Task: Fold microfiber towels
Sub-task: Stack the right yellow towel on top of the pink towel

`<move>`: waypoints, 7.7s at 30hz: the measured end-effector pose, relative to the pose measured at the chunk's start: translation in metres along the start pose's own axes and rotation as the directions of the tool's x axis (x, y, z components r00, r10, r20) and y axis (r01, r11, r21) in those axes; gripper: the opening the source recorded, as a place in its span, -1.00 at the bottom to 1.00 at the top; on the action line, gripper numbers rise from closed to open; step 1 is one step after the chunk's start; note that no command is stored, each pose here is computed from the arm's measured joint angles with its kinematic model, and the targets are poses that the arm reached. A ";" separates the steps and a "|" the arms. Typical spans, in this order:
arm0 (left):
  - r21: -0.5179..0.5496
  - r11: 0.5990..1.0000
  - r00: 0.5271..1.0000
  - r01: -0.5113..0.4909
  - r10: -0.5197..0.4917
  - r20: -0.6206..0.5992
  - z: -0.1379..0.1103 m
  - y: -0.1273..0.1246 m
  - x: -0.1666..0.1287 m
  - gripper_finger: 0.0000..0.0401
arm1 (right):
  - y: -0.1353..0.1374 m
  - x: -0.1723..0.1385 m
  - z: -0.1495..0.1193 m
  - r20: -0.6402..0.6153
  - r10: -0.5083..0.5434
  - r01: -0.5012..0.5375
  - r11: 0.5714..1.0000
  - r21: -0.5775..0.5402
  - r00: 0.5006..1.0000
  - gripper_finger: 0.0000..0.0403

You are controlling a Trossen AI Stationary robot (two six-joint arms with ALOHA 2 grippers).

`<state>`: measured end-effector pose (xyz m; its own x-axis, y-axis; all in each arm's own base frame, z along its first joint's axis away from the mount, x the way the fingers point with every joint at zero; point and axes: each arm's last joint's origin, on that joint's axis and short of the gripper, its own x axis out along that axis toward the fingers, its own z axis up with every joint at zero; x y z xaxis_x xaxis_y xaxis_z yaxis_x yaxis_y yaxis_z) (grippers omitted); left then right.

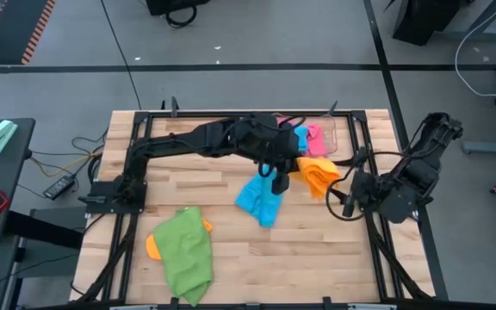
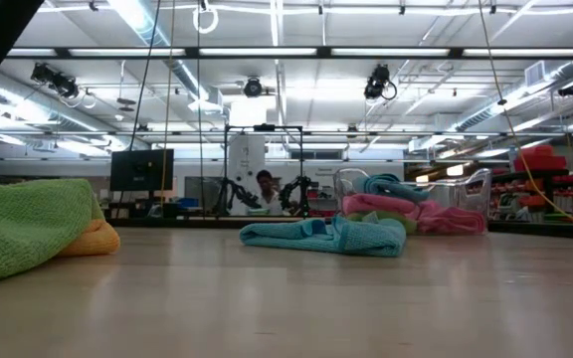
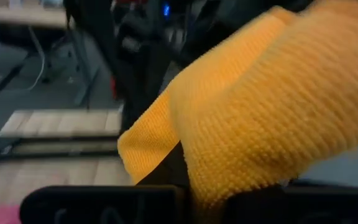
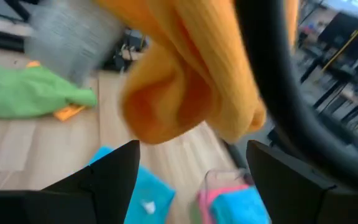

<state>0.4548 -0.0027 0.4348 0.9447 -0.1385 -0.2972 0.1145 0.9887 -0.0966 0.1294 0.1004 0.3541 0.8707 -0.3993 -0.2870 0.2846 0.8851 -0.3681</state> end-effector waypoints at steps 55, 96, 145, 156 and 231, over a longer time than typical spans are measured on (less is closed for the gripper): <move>0.263 0.965 0.995 0.001 -0.026 0.093 0.010 0.001 -0.002 -0.85 | -0.013 -0.006 0.058 0.164 -0.072 0.107 0.971 -0.213 0.984 0.11; 0.409 0.911 0.998 0.045 -0.055 0.012 0.003 -0.006 -0.004 -0.84 | 0.029 -0.005 0.052 0.155 -0.198 0.249 0.843 -0.477 0.968 0.53; 0.485 0.856 0.766 -0.176 0.429 -0.479 -0.104 -0.022 0.020 -0.30 | -0.049 0.049 -0.003 -0.429 -0.107 0.148 0.987 0.062 0.897 -0.92; 0.480 0.869 0.696 -0.118 0.417 -0.585 -0.172 -0.050 0.037 -0.52 | -0.086 0.074 -0.017 -0.601 -0.194 0.363 0.915 0.174 0.775 -0.92; 0.418 0.902 0.892 -0.109 0.274 -0.359 -0.289 -0.067 -0.051 -0.92 | -0.179 0.298 -0.163 -0.952 0.273 0.776 0.568 0.275 0.138 -0.18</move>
<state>0.3097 -0.0789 0.1816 0.7644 0.1266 -0.6322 0.1286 0.9309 0.3419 0.2723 -0.2164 0.1900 -0.1837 -0.0415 -0.9821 0.9475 0.2585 -0.1881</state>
